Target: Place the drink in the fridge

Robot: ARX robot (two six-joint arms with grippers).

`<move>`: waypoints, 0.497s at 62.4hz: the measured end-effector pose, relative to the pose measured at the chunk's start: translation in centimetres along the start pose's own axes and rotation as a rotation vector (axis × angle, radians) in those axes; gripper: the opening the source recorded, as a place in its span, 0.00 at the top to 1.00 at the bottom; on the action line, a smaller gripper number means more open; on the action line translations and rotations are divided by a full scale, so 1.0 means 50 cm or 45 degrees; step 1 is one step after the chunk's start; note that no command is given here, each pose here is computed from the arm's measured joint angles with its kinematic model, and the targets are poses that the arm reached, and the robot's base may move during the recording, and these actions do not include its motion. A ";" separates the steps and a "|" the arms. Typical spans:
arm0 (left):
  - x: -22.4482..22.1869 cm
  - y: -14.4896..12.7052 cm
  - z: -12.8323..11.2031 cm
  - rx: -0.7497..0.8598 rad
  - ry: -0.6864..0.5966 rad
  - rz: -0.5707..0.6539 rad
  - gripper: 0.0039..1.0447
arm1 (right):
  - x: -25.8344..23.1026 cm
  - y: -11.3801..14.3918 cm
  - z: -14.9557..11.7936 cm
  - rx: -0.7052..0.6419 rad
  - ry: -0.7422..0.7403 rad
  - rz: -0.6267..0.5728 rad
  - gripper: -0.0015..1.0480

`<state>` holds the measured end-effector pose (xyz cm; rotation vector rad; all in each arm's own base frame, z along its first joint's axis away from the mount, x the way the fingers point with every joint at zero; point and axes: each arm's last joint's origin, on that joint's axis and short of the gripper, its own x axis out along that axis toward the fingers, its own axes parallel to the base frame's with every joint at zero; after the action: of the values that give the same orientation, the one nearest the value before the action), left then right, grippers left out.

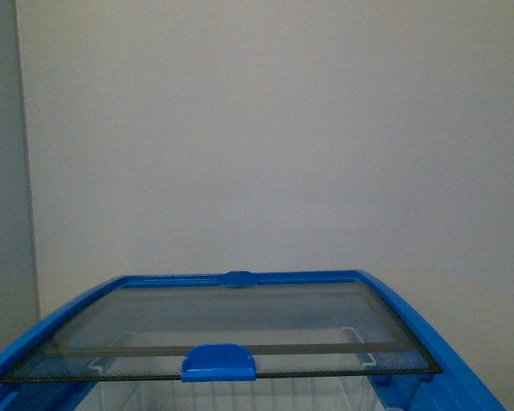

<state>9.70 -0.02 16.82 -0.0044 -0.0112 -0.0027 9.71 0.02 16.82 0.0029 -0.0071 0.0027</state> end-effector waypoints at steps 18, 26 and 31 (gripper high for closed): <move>0.000 0.000 0.000 0.000 0.000 0.000 0.62 | 0.000 0.000 0.000 0.000 0.000 0.000 0.60; 0.000 0.000 0.000 0.000 0.000 0.000 0.35 | 0.000 0.000 0.000 0.000 0.000 0.000 0.33; 0.000 0.000 0.000 0.000 0.000 0.000 0.17 | 0.000 0.000 0.000 0.000 0.000 0.000 0.16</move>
<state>9.70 -0.02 16.82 -0.0044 -0.0109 -0.0027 9.71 0.02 16.82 0.0025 -0.0074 0.0023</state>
